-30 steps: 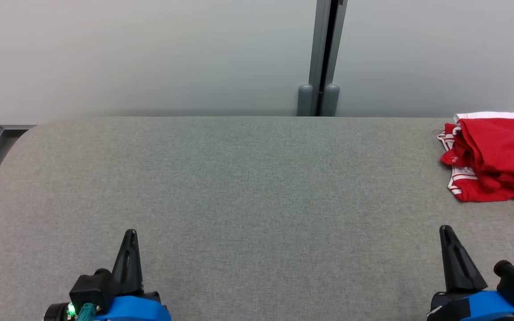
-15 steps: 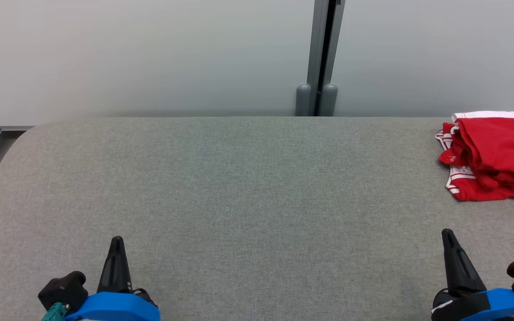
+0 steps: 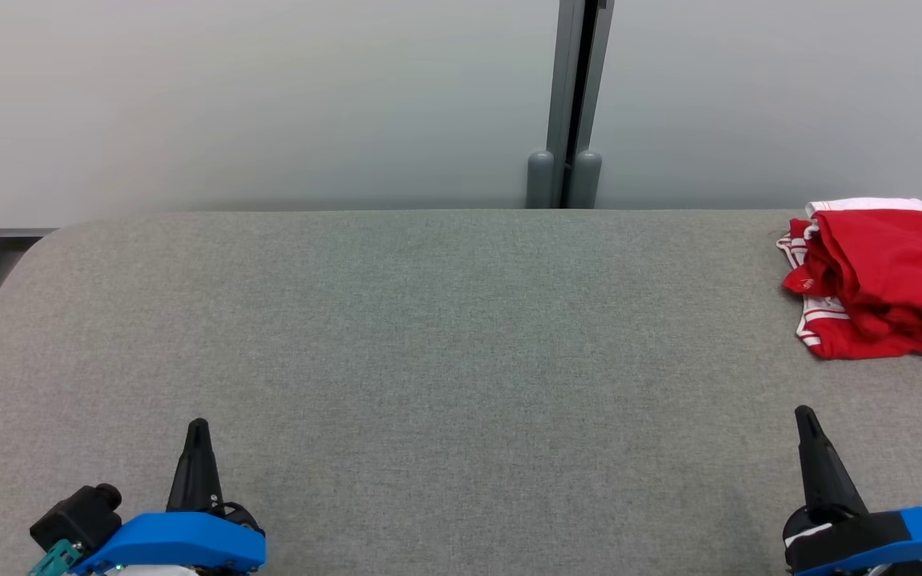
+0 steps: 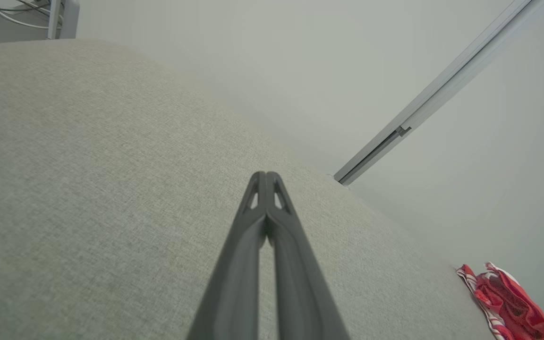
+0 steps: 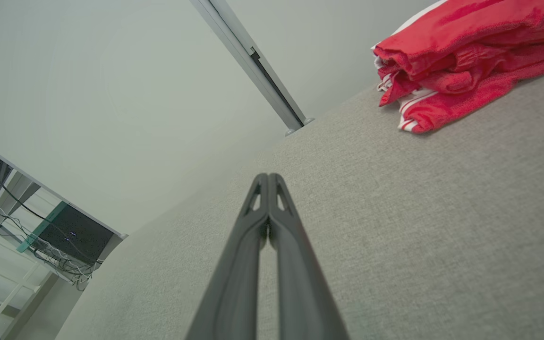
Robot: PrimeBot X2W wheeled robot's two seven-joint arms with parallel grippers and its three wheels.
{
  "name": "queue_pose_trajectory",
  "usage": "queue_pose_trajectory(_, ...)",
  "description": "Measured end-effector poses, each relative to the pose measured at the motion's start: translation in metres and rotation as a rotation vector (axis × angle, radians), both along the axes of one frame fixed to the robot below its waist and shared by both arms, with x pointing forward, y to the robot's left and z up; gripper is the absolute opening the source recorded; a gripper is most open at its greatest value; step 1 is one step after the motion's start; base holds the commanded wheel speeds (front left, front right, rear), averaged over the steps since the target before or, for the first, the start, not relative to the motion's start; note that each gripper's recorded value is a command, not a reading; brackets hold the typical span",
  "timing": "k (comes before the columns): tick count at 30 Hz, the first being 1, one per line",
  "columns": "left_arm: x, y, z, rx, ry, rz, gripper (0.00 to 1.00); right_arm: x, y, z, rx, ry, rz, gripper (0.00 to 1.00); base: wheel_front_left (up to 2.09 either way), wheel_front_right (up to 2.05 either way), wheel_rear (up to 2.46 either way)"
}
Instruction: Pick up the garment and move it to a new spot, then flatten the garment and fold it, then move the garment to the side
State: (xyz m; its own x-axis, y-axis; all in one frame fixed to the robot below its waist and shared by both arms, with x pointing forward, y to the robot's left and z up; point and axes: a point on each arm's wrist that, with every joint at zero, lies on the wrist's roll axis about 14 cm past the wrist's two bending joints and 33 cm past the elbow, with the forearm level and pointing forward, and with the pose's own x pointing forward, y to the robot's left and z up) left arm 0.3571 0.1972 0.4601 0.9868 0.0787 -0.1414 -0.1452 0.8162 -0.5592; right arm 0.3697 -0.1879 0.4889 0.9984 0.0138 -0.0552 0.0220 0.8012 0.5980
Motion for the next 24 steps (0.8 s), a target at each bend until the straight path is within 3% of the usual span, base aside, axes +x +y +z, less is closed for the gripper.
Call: queue_pose_trajectory(24,0.009,0.0021,0.0072,-0.323,-0.019,0.027,0.0,0.0062,-0.0036,0.0014,0.309,0.008,-0.027,0.0,0.0,0.0,0.0)
